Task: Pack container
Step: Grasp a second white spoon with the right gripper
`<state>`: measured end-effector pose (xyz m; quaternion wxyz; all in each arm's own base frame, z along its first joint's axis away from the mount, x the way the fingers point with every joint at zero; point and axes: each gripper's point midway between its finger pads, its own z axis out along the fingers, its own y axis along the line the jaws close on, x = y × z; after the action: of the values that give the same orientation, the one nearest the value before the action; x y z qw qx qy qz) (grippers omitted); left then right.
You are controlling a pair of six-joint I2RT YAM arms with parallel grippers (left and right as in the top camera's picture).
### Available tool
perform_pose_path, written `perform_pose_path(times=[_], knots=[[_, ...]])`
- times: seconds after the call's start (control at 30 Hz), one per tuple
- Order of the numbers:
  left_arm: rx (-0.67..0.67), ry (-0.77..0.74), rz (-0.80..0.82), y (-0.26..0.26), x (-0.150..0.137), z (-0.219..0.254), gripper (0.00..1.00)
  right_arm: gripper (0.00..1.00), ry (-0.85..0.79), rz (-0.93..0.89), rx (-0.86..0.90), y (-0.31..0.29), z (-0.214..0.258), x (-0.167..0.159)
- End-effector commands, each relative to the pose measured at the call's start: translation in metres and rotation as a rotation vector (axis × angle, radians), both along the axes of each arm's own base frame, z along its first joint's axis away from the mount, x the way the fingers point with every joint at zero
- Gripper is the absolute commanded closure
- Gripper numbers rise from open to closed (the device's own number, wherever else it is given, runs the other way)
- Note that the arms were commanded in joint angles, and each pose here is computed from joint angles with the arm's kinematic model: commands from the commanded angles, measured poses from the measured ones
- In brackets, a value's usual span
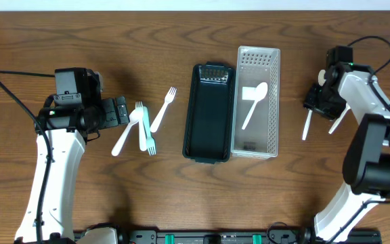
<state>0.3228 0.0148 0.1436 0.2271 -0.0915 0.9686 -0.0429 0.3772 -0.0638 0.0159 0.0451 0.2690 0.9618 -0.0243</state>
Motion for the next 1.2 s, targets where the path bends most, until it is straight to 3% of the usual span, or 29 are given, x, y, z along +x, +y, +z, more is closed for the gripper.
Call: perform_pose_path(times=[0.0, 0.17, 0.27, 0.7, 0.87, 0.93, 1.03, 1.17], knots=[[-0.001, -0.019, -0.012, 0.000, 0.005, 0.007, 0.02, 0.59, 0.030, -0.031, 0.014, 0.001, -0.015, -0.002], [-0.001, -0.019, -0.012, 0.000, 0.005, 0.007, 0.02, 0.65, 0.023, -0.030, 0.017, 0.001, -0.020, 0.001], [-0.001, -0.019, -0.012, 0.000, 0.005, 0.007, 0.02, 0.74, 0.015, -0.030, 0.016, 0.001, -0.020, 0.003], [-0.001, -0.019, -0.012, 0.000, 0.005, 0.007, 0.02, 0.75, 0.024, -0.031, 0.009, 0.000, -0.034, -0.006], [-0.001, -0.019, -0.012, 0.000, 0.005, 0.007, 0.02, 0.93, 0.020, -0.029, 0.010, 0.001, -0.035, -0.007], [-0.001, -0.019, -0.012, 0.000, 0.005, 0.007, 0.02, 0.99, 0.000, -0.029, 0.016, 0.002, -0.023, -0.003], [-0.001, -0.019, -0.012, 0.000, 0.005, 0.007, 0.02, 0.99, -0.077, -0.020, 0.028, 0.005, 0.018, 0.009], [-0.001, -0.019, -0.012, 0.000, 0.005, 0.007, 0.02, 0.99, -0.315, 0.090, 0.084, 0.030, 0.111, 0.033]])
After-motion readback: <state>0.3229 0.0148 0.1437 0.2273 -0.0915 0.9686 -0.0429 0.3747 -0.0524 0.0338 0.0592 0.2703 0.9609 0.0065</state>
